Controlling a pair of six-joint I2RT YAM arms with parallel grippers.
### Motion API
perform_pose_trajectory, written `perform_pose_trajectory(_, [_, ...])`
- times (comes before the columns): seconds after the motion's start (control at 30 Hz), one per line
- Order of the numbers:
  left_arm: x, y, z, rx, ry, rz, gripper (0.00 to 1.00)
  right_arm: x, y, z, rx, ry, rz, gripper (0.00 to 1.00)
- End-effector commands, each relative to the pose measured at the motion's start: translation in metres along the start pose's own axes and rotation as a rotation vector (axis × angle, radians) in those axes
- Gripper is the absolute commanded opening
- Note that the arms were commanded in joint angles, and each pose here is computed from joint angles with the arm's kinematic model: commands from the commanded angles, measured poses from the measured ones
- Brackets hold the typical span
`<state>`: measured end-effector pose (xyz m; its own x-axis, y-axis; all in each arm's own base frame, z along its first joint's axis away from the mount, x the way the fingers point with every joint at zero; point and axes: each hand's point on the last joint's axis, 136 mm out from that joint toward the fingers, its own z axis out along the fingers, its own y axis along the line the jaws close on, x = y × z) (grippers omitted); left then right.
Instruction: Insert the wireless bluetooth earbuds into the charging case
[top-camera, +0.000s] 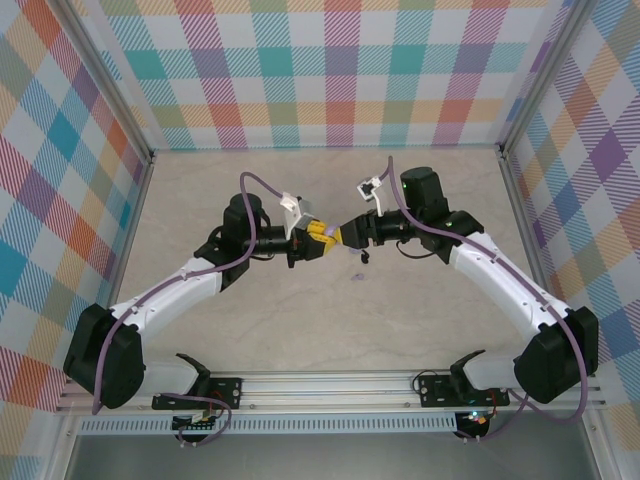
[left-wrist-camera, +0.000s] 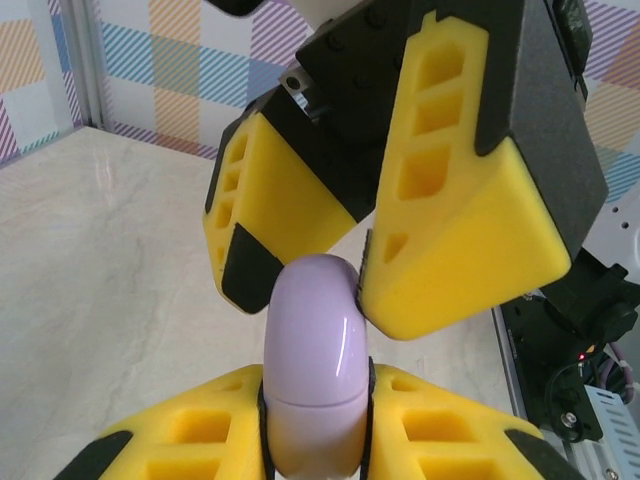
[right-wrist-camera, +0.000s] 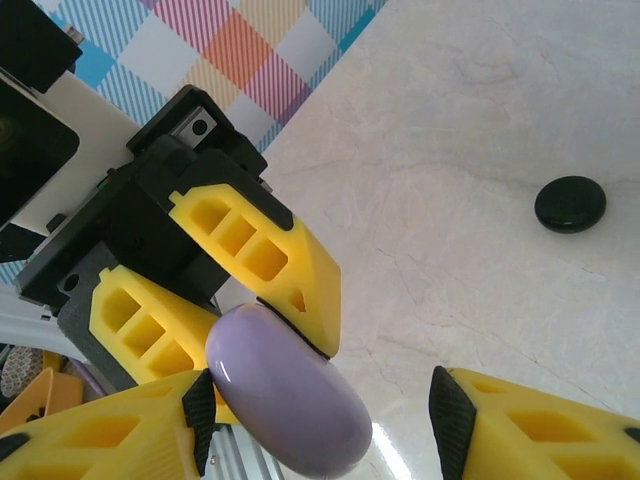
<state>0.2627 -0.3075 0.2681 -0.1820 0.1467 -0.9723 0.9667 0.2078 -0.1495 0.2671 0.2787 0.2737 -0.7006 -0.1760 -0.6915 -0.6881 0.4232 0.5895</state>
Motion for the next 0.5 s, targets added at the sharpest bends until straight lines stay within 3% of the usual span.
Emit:
perform_pose_trajectory(0.0, [-0.014,-0.013,-0.002,0.042,-0.023,0.065,0.24,-0.011,0.002,-0.006,0.04,-0.03,-0.038,0.6])
perform_pose_trajectory(0.47, [-0.015,-0.023,-0.004,0.076,-0.014,0.074,0.23,-0.015,-0.011,-0.011,0.133,-0.054,-0.023,0.61])
